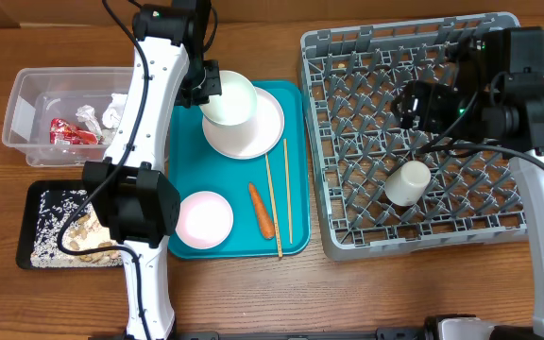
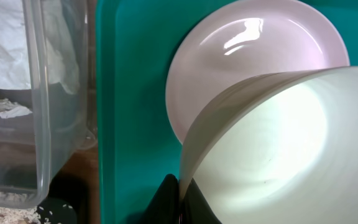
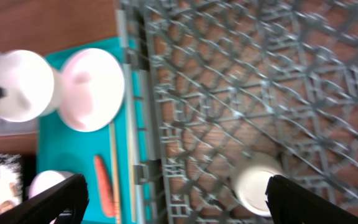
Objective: Sort waste into correct bins and load items into the dishwasher
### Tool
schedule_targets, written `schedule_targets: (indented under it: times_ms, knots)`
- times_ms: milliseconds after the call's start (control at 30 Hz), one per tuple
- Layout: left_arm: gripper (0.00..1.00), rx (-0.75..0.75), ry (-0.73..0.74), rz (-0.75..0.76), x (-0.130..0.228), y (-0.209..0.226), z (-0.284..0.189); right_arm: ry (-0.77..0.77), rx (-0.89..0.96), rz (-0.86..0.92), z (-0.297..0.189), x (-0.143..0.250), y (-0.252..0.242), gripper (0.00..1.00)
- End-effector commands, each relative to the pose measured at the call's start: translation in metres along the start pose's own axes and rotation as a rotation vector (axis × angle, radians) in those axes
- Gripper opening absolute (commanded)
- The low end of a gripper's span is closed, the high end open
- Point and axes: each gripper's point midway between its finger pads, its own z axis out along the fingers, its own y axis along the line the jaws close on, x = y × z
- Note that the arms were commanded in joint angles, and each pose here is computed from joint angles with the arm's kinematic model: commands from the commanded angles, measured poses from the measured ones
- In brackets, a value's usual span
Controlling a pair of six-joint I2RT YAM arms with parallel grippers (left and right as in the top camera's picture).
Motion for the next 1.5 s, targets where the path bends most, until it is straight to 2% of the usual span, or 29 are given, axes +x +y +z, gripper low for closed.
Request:
schedule_targets:
  times_ms: [0, 267, 633, 833, 1033, 1333, 1467]
  knots:
    - [0.04, 0.121, 0.023, 0.091, 0.007, -0.018, -0.017, -0.002, -0.097, -0.062, -0.005, 0.002, 0.033, 0.94]
    - [0.04, 0.318, 0.112, 0.173, 0.035, -0.055, -0.036, 0.054, -0.149, -0.173, 0.022, 0.015, 0.075, 0.93]
    - [0.04, 0.315, 0.027, 0.306, 0.052, -0.104, -0.061, 0.128, -0.142, -0.204, 0.061, 0.023, 0.089, 0.91]
    - [0.04, 0.315, 0.023, 0.373, 0.069, -0.134, -0.063, 0.157, -0.131, -0.198, 0.072, 0.026, 0.086, 0.85]
    - [0.04, 0.312, -0.019, 0.42, 0.075, -0.157, -0.066, 0.185, -0.12, -0.191, 0.083, 0.029, 0.083, 0.74]
    - [0.04, 0.276, -0.039, 0.424, 0.072, -0.154, -0.065, 0.198, 0.04, -0.192, 0.11, 0.025, 0.053, 0.73]
    - [0.04, 0.274, -0.041, 0.424, 0.071, -0.154, -0.065, 0.198, 0.047, -0.192, 0.114, 0.024, 0.052, 0.71]
